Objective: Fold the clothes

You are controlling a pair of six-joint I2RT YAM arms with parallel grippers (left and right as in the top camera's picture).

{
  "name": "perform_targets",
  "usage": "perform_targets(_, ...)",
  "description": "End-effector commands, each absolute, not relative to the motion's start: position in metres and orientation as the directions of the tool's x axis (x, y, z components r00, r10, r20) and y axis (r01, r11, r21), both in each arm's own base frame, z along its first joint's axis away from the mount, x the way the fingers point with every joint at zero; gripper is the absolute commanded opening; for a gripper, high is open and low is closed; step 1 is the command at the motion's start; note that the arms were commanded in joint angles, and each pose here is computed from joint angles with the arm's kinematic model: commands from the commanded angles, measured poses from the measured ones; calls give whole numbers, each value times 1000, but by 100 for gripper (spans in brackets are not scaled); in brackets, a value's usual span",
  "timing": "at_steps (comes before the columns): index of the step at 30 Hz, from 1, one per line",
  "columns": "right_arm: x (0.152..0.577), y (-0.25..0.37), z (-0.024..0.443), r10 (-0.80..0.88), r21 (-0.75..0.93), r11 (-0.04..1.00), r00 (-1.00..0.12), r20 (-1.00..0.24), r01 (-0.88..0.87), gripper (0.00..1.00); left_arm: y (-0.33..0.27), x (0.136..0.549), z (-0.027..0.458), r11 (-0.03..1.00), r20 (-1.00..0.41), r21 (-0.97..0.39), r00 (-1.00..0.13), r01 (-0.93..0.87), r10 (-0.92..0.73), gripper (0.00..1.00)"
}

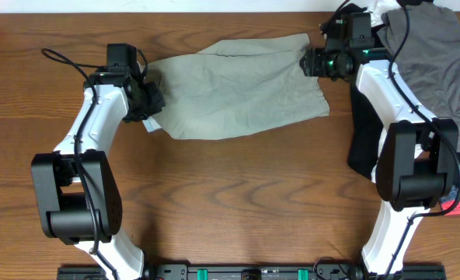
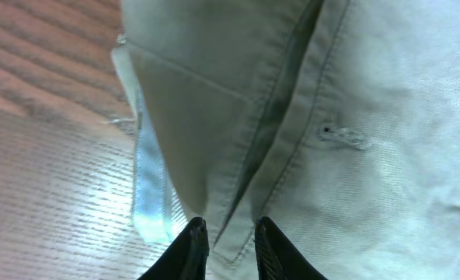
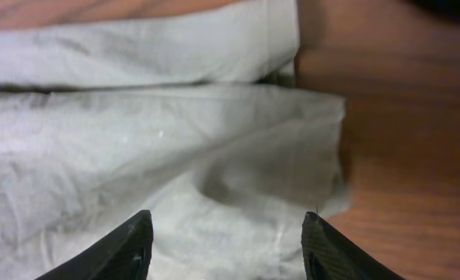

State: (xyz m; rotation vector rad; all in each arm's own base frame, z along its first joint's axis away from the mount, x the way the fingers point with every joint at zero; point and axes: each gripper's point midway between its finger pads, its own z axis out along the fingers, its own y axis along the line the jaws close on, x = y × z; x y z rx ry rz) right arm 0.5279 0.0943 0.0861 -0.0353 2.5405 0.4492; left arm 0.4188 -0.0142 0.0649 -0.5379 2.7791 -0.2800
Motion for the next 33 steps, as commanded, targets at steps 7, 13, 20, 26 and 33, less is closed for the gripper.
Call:
perform_targets(7, 522, 108, 106, -5, 277, 942, -833, -554, -190, 61, -28, 418, 77, 926, -271, -242, -897, -288, -350, 24)
perform_targets(13, 520, 105, 103, -29, 250, 948, -836, -547, -197, 69, -14, 391, 67, 933, -192, -141, -915, -331, -354, 28)
perform_targets(20, 520, 105, 102, -31, 249, 948, -837, -547, -198, 69, -20, 385, 61, 934, -169, -135, -921, -332, -351, 34)
perform_targets(26, 519, 105, 102, -31, 250, 948, -837, -546, -198, 70, -37, 396, 57, 945, -207, -152, -926, -289, -316, 41)
perform_targets(33, 520, 105, 103, -31, 249, 948, -836, -549, -198, 72, -50, 393, 49, 958, -198, -127, -940, -255, -277, 44)
